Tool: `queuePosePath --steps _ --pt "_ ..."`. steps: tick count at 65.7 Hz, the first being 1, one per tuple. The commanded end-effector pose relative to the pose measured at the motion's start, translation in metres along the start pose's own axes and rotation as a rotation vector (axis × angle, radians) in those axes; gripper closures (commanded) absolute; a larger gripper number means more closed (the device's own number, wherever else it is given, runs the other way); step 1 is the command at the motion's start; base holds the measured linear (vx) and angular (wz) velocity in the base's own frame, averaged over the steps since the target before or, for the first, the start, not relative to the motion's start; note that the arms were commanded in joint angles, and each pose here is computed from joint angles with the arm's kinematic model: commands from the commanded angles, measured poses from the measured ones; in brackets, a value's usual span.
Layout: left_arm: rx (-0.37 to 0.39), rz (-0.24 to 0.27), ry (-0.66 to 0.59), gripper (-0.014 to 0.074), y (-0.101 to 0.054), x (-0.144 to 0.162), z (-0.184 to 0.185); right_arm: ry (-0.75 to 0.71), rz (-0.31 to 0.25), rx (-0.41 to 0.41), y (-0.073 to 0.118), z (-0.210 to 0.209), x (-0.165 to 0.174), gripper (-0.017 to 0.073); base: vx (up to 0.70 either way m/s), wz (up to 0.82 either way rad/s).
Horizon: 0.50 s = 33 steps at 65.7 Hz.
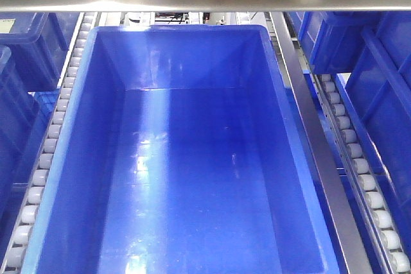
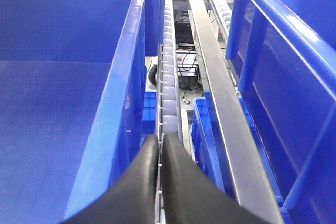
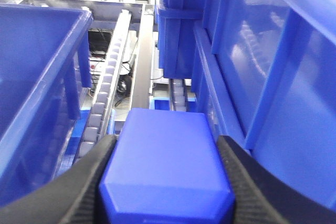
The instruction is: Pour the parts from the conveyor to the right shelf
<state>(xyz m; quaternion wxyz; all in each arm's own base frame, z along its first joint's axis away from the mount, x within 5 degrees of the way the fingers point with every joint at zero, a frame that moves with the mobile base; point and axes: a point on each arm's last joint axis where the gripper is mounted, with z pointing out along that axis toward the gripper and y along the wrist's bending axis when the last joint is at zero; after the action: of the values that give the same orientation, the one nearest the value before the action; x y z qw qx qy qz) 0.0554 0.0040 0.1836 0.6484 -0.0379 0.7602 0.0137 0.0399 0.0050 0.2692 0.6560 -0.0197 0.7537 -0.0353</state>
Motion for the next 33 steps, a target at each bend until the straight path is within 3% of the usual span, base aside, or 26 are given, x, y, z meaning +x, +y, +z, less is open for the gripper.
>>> queuePosePath --steps 1,12,22,33 --pt "0.008 -0.016 -0.105 0.06 -0.001 -0.014 -0.003 -0.109 0.023 0.049 -0.005 -0.004 -0.02 0.0564 0.0 0.0" --pt "0.008 -0.016 -0.105 0.06 -0.001 -0.014 -0.003 -0.094 0.146 0.062 -0.009 -0.004 -0.041 0.0564 0.0 0.0" --pt "0.008 -0.016 -0.105 0.06 -0.001 -0.014 -0.003 -0.058 0.153 0.051 -0.011 0.0 -0.067 0.0564 0.0 0.0" --pt "0.008 -0.016 -0.105 0.06 -0.001 -0.014 -0.003 -0.068 0.197 0.017 -0.011 0.005 -0.096 0.0564 0.0 0.0"
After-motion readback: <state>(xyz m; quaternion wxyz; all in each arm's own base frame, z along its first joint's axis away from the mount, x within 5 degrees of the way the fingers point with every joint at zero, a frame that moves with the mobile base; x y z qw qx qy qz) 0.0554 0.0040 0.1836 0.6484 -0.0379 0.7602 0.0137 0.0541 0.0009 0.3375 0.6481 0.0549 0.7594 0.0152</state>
